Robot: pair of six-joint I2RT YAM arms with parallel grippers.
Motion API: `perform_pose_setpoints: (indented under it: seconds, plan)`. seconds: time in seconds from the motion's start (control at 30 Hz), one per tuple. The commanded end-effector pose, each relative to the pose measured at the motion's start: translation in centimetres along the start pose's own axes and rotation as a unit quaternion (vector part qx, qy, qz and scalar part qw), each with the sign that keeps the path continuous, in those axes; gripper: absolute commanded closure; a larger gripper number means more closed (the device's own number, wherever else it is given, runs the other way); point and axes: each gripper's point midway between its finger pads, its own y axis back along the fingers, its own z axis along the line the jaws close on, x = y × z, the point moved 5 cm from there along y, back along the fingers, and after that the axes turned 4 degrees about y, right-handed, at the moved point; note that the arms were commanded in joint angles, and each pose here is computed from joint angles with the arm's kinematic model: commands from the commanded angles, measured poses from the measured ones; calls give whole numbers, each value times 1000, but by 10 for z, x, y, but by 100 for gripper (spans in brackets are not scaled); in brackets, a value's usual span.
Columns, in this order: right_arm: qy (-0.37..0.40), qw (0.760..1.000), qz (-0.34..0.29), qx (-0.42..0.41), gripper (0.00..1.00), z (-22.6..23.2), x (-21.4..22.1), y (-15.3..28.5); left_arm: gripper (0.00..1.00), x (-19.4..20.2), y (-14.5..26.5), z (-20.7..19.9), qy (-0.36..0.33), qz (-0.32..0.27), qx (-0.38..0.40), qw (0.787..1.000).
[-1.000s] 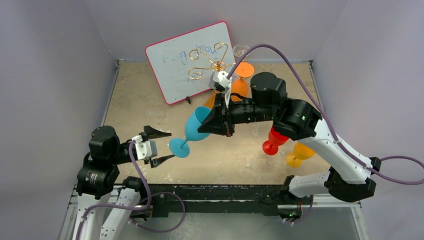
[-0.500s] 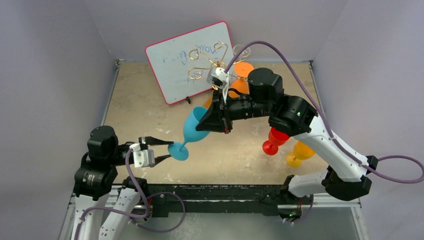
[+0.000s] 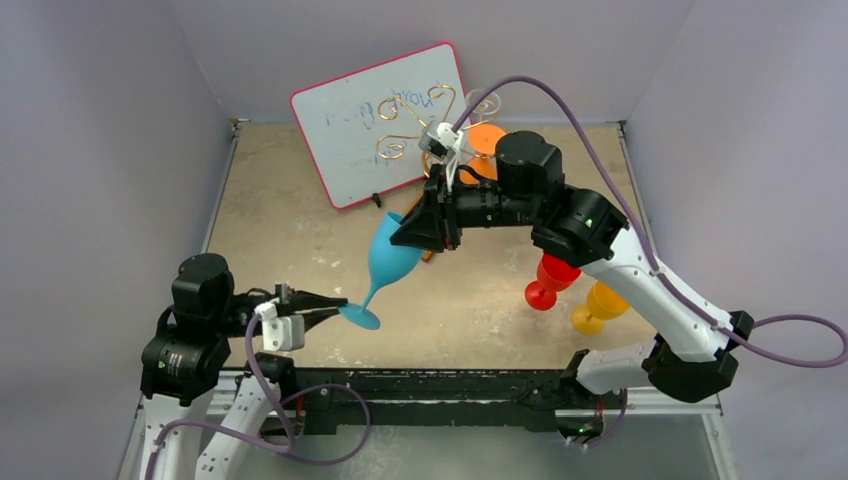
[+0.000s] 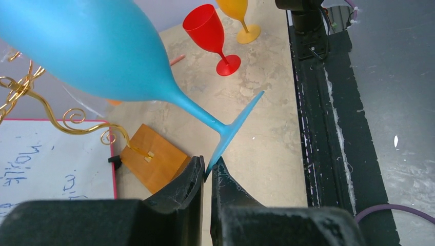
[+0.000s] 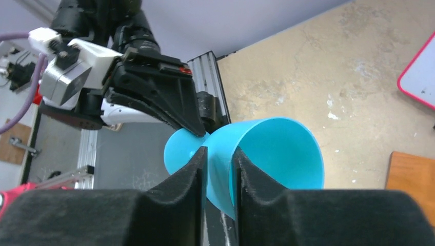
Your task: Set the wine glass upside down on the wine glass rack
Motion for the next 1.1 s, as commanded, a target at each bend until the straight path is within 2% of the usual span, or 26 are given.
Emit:
perform_pose_setpoints:
  seconds: [0.0,0.1,0.17,0.33,0.53,0.63,0.8,0.93,1.07]
  plan:
    - [11,999,-20,31,66,-5,-7,-1,100,-12,3,6,-23,-6,-14,1000]
    - [14,994,-39,97,47,-16,-19,8,100,-12,2,8,-28,-9,-13,999]
    - [16,990,-55,130,37,-21,-24,14,100,-12,2,9,-29,-8,-16,999]
    - [14,981,-90,170,21,-24,-31,28,100,-10,3,17,-22,2,-42,999]
    - [17,974,-123,191,5,-23,-37,42,100,-12,5,36,1,0,-110,994]
    - [16,970,-138,200,0,-20,-39,52,100,-19,8,56,48,-34,-192,980]
    - [6,964,-164,208,0,-17,-37,64,100,-27,19,80,107,-83,-307,942]
    - [1,959,-175,223,0,-18,-35,72,100,-25,24,100,186,-93,-368,906]
    - [0,953,-189,238,0,-22,-33,76,100,-26,18,121,271,-97,-375,881]
